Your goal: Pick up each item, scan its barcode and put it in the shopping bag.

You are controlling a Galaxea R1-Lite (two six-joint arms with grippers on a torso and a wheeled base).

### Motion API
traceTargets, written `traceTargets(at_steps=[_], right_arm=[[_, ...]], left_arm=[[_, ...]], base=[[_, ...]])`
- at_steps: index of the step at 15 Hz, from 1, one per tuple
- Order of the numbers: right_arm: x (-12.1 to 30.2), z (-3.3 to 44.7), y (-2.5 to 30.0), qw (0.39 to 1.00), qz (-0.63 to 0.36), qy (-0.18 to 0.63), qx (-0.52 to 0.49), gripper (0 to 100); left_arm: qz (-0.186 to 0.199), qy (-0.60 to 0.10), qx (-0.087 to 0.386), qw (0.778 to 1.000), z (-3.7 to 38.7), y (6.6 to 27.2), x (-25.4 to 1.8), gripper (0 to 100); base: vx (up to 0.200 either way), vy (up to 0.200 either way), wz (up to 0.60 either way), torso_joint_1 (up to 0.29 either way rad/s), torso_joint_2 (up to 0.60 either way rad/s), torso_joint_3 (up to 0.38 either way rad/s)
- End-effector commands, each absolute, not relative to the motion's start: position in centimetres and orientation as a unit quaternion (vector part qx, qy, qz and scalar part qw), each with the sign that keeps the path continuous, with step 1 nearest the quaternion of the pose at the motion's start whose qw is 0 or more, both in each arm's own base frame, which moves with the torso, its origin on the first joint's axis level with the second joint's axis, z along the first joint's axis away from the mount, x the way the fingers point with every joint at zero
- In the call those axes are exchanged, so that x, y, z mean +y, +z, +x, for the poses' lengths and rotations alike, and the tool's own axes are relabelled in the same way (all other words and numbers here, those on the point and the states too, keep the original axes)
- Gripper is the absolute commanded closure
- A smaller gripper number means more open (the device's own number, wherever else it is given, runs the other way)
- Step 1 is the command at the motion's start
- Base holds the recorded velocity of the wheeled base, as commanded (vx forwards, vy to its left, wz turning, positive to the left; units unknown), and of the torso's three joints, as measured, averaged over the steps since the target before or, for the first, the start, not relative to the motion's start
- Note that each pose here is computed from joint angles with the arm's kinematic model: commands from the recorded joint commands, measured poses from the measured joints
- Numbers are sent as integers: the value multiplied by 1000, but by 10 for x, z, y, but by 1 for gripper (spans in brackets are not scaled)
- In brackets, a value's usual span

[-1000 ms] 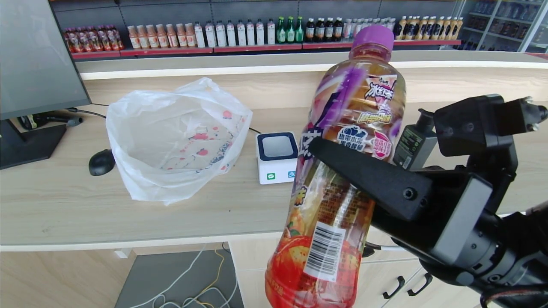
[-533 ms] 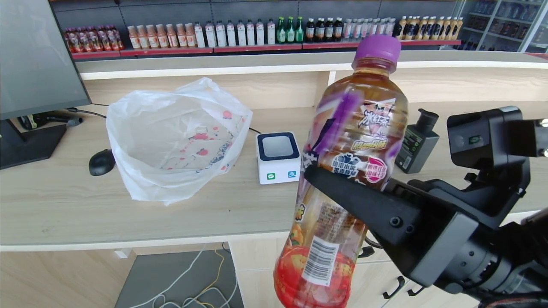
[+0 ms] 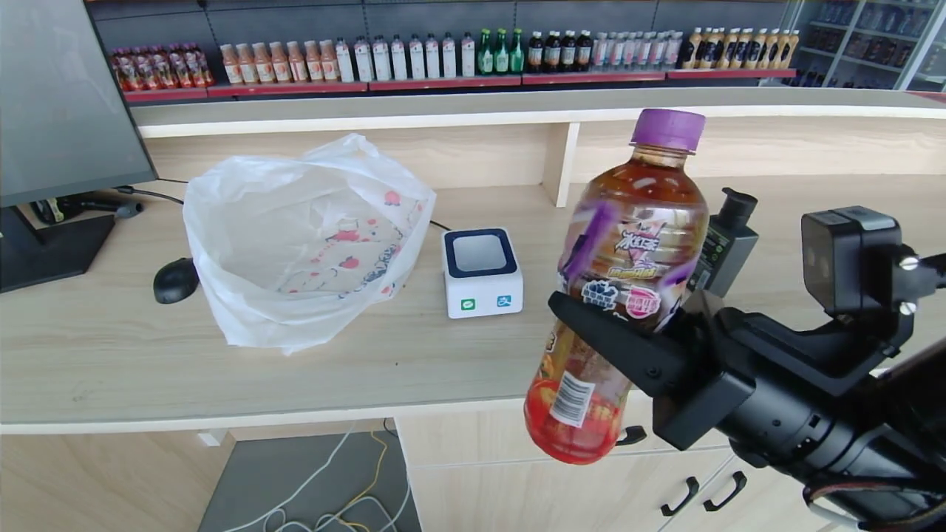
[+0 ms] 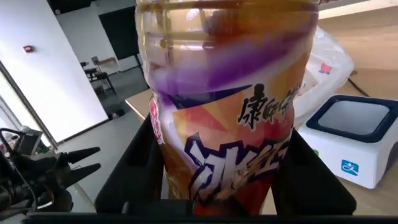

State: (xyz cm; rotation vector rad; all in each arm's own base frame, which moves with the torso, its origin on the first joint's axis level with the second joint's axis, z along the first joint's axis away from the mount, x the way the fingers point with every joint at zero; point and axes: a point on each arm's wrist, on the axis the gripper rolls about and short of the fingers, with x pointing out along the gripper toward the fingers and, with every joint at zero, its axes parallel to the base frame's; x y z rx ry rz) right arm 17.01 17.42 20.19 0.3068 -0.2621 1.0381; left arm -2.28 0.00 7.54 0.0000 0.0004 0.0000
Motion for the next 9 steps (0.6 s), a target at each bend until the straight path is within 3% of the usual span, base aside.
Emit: traceTargets(at_steps=[1,4,9], right_arm=[[167,169,194,867,129,466,-119,100],[163,169,193,905,92,392,-140,100],[164,174,190,928,74,338,-142,100]], left_arm=[[-1,0,0,1000,-23,75,0,0],[0,0,0,1000,-23,75,0,0],[0,0,0,1000,-23,75,0,0]], base=[[0,0,0,0,0,0],[0,0,0,0,0,0],[0,0,0,0,0,0]])
